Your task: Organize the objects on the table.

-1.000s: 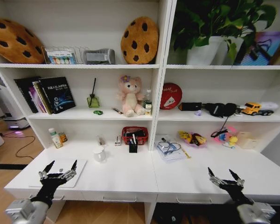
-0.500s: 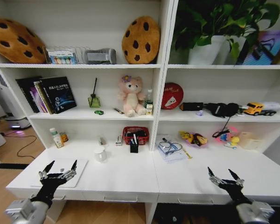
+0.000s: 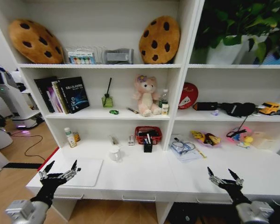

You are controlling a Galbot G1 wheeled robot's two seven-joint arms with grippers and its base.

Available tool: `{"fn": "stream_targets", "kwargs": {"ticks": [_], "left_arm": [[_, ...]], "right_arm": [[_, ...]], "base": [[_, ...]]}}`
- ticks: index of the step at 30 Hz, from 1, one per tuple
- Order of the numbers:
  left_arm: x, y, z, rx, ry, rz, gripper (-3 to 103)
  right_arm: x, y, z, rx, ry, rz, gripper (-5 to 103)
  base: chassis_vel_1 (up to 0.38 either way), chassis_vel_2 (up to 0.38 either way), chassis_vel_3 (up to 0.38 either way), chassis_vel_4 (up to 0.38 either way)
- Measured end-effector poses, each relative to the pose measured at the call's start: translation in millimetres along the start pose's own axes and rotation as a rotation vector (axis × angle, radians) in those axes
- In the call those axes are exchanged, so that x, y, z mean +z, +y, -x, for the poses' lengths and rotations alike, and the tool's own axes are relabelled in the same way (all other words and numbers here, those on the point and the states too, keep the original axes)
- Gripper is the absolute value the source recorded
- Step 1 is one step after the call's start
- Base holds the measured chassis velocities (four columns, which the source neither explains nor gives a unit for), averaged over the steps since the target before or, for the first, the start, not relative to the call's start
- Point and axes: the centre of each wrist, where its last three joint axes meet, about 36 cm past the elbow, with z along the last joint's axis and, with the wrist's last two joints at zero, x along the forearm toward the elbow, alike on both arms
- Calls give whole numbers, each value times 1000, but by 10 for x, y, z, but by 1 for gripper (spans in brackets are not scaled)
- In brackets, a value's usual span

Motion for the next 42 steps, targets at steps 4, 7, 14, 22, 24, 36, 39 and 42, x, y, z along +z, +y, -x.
{"fn": "stream_targets", "kwargs": {"ticks": [4,7,14,22,24,36,39,42], "left_arm": [[0,0,0,0,0,0,100],[0,0,0,0,0,0,100],[0,0,0,0,0,0,100],[0,1,0,-1,0,0,100],[0,0,0,-1,0,0,100],[0,0,0,0,0,0,100],[0,0,0,0,0,0,100],[0,0,0,0,0,0,100]], "right_arm": [[0,1,2,0,0,0,100],[1,1,2,0,0,0,100],[2,1,4,0,0,1,100],[3,1,3,0,0,1,100],[4,1,3,0,1,1,100],[4,-1,4,1,1,0,100],[4,0,4,1,1,0,100],[5,-1,4,1,1,0,100]], "base": [[298,326,-331,-311],[346,373,-401,-370],[370,356,-374,-363],[321,315,-314,-308],[229,168,-230,-161],[147,-82,-136,96],[192,-240,-231,257],[302,-266,-267,273]]}}
